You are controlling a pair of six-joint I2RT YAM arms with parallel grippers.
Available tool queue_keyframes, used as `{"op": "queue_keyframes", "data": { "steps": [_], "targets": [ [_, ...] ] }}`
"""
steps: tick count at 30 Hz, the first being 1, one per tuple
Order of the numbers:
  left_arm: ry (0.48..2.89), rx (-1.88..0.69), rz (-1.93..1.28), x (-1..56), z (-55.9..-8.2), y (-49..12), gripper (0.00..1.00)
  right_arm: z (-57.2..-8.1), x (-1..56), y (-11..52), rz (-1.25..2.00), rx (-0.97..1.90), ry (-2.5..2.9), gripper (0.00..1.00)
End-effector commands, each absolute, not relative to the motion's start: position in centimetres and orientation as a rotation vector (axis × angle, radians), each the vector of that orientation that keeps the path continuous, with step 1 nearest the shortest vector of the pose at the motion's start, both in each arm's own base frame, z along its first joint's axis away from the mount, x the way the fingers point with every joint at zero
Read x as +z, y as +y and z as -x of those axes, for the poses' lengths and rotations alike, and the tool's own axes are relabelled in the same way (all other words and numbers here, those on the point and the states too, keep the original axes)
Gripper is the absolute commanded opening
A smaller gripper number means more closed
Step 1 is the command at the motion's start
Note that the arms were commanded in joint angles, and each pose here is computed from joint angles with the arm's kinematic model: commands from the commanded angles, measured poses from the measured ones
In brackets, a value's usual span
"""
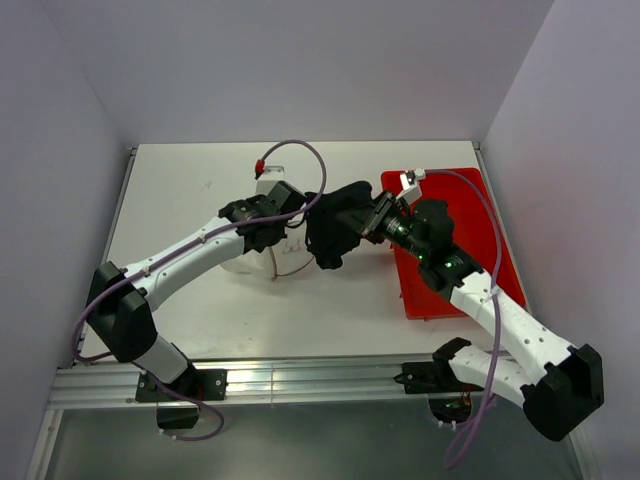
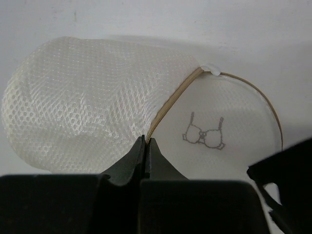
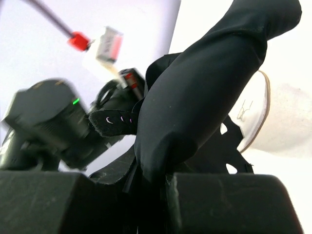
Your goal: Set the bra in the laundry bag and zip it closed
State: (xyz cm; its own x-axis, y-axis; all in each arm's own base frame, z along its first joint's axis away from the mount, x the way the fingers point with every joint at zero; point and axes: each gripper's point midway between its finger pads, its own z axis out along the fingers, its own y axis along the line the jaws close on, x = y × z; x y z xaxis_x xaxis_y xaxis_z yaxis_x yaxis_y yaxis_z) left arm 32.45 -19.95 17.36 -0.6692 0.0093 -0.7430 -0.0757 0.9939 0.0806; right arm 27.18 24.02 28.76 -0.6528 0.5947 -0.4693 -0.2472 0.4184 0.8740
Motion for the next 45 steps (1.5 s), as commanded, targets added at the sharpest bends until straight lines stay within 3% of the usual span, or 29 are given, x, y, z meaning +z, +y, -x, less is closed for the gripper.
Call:
{"op": "queue_keyframes", "data": {
  "steps": [1,9,26,45],
  "targets": [
    [2.259,-0.002,0.043,19.1,-32.6,-21.9,0.0,-28.7,31.9,24.7,-0.334,1.405,1.779,0.0],
    [2.245,-0.133,0.025,20.3,-32.6,-24.0,0.0,-29.8,27.8,28.2,-0.32,1.491,1.847,0.0],
    [2.171,-0.343,-0.068,24.2,-30.8,-27.5,0.0,-29.1,15.9,32.1,-0.29,1.389,2.106,0.0],
    [2.217,-0.764,-0.343,22.9,-24.7,-32.3,0.0,-29.7,20.2,34.5,-0.348,1.664,1.933,0.0]
  ]
}}
